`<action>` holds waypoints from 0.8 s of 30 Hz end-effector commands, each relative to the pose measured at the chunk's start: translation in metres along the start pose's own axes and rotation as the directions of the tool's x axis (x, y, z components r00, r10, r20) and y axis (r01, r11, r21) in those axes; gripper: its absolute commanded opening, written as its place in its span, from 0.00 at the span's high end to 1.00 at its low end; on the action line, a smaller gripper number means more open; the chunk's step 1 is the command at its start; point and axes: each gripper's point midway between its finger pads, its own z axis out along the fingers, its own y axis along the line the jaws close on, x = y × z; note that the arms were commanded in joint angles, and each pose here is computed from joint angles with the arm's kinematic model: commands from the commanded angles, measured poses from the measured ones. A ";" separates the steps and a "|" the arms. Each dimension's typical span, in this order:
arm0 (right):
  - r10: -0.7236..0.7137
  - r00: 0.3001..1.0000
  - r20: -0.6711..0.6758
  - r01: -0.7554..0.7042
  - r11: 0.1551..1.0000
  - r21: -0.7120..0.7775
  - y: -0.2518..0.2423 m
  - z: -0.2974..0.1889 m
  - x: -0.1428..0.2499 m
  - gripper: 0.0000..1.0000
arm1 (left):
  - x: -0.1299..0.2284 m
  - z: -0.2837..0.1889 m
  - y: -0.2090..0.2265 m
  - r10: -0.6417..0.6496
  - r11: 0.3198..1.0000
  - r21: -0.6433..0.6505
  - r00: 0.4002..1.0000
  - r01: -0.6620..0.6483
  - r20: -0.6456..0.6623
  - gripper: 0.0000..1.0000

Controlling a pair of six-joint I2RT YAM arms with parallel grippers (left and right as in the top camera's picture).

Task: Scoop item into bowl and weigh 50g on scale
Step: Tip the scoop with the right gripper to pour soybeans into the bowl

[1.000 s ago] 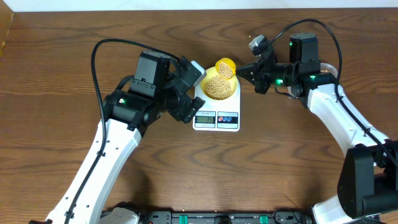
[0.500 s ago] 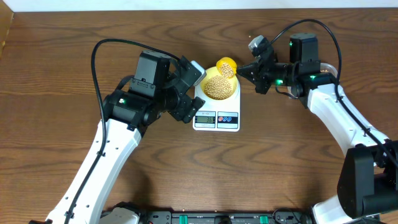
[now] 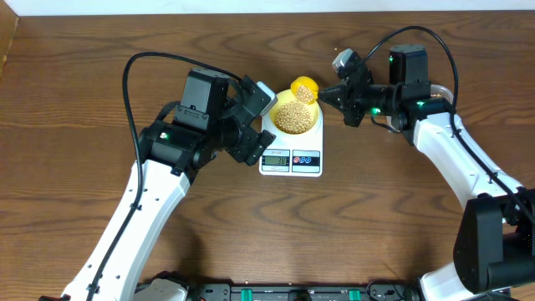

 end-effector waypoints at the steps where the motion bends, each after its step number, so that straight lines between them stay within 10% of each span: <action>1: -0.030 1.000 -0.004 0.030 0.999 -0.017 0.003 0.005 0.003 0.99 | 0.002 0.001 -0.001 -0.014 1.000 0.010 1.000 0.014 -0.001 0.18; 24: -0.176 0.984 -0.002 0.176 0.984 -0.017 0.003 0.005 0.003 0.99 | 0.002 0.001 -0.001 -0.014 1.000 0.010 1.000 0.014 -0.001 0.18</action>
